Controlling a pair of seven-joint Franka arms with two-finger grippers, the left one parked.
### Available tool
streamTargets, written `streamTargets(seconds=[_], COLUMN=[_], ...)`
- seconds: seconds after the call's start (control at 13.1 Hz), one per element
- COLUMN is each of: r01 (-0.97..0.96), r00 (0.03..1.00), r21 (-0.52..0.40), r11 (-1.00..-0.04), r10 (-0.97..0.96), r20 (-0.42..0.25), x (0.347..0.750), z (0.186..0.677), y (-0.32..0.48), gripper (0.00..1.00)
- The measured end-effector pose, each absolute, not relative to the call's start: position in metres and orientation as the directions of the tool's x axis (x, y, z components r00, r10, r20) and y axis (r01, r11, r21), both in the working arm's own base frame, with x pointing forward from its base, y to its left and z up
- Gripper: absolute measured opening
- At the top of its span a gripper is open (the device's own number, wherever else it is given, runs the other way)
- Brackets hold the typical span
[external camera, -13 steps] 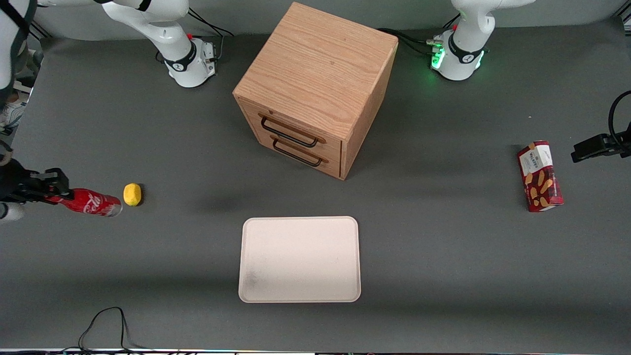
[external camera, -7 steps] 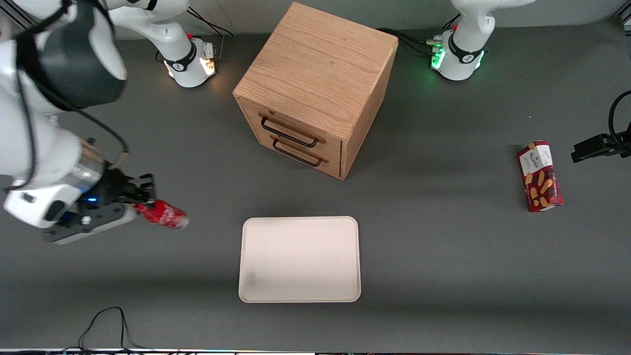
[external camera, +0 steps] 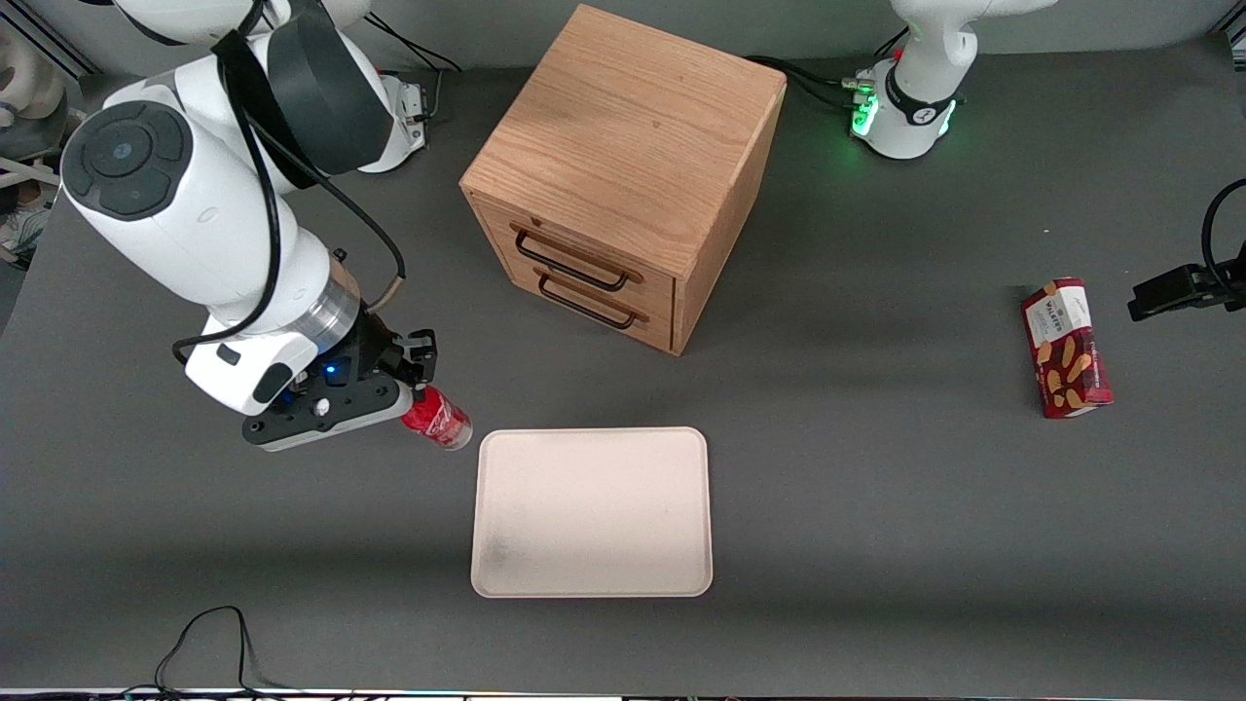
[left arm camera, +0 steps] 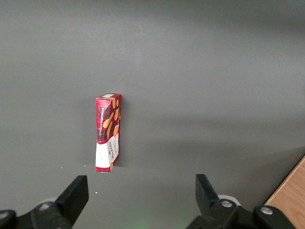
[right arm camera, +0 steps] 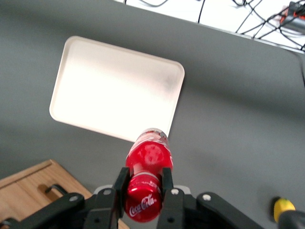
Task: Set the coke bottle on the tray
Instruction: 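Lift the bottle and carry it toward the white tray, then lower the bottle onto the tray's edge and open the right gripper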
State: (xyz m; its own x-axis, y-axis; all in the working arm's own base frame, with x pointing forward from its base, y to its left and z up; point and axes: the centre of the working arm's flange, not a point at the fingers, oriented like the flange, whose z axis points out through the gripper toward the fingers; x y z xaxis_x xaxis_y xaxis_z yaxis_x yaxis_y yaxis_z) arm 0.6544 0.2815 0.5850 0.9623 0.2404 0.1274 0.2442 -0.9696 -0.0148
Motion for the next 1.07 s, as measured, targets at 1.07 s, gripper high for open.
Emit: streamTargets(seconds=[1.07], r01=[0.253], r00=[0.955], r21=[-0.007], r11=[-0.967], r10=[0.249], r20=[0.159], x=[0.740], z=[0.335], y=[0.305], gripper=[0.31])
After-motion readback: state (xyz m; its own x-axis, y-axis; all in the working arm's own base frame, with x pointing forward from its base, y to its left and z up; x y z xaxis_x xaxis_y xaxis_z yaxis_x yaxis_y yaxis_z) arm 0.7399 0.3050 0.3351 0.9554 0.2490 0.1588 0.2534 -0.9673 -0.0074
